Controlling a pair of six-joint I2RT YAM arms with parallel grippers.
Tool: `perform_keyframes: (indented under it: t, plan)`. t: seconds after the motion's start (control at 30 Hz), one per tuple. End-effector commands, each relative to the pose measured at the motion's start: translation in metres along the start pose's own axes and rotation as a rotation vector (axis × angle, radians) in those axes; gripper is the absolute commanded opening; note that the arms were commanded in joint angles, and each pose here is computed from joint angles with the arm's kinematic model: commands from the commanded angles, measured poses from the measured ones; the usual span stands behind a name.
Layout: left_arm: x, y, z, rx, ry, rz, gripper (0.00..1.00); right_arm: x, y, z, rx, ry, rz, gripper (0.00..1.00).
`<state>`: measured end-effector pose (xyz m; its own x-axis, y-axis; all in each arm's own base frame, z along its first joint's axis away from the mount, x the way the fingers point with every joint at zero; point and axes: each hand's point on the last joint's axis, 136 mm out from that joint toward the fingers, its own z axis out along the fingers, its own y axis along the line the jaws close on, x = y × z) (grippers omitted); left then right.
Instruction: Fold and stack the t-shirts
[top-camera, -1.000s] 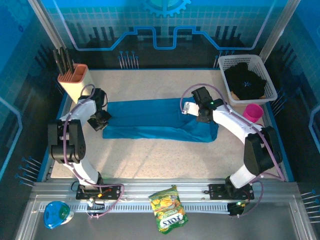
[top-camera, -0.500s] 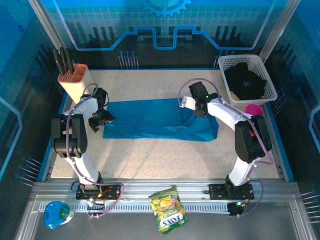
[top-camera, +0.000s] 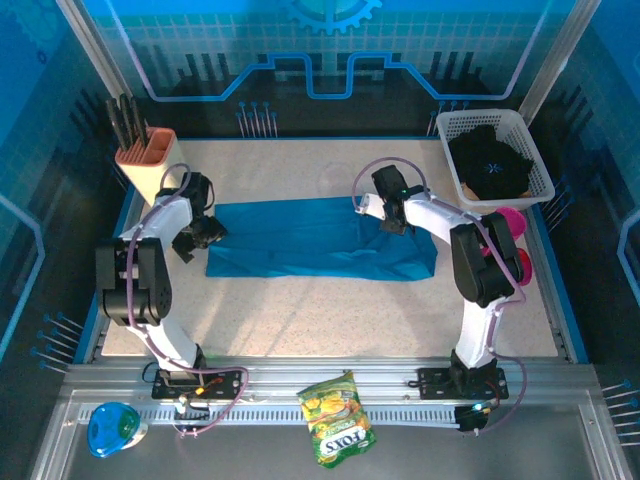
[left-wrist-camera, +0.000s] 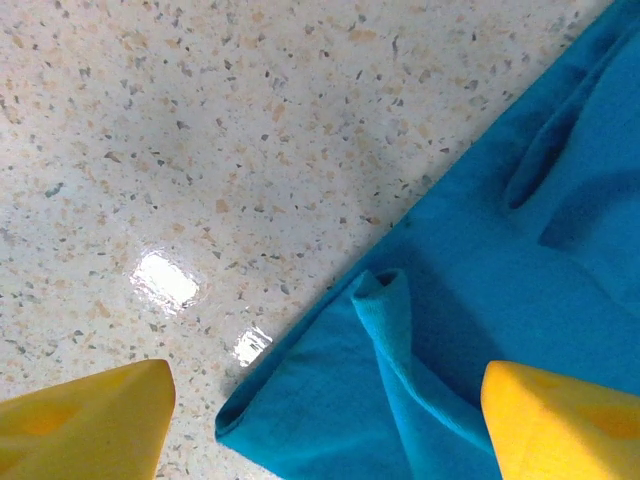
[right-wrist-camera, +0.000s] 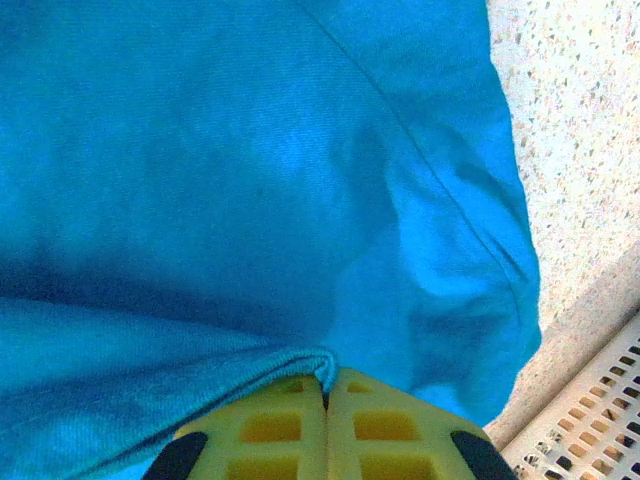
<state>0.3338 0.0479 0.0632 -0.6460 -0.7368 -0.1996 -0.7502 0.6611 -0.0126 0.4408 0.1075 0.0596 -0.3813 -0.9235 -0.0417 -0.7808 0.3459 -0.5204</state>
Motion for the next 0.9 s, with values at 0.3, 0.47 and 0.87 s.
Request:
perform_keyframes:
  t: [0.3,0.47,0.87]
  plan:
    - [0.009,0.017,-0.019,0.002,-0.014,-0.013,0.82,-0.006,-0.03,0.017,0.059,-0.026,0.237,0.0]
    - [0.013,0.022,-0.021,0.004,-0.016,-0.01,0.82,-0.002,-0.035,0.022,-0.022,-0.015,0.462,0.16]
    - [0.015,0.031,-0.046,0.043,-0.076,-0.01,0.86,-0.014,-0.02,-0.049,-0.414,-0.286,1.17,0.37]
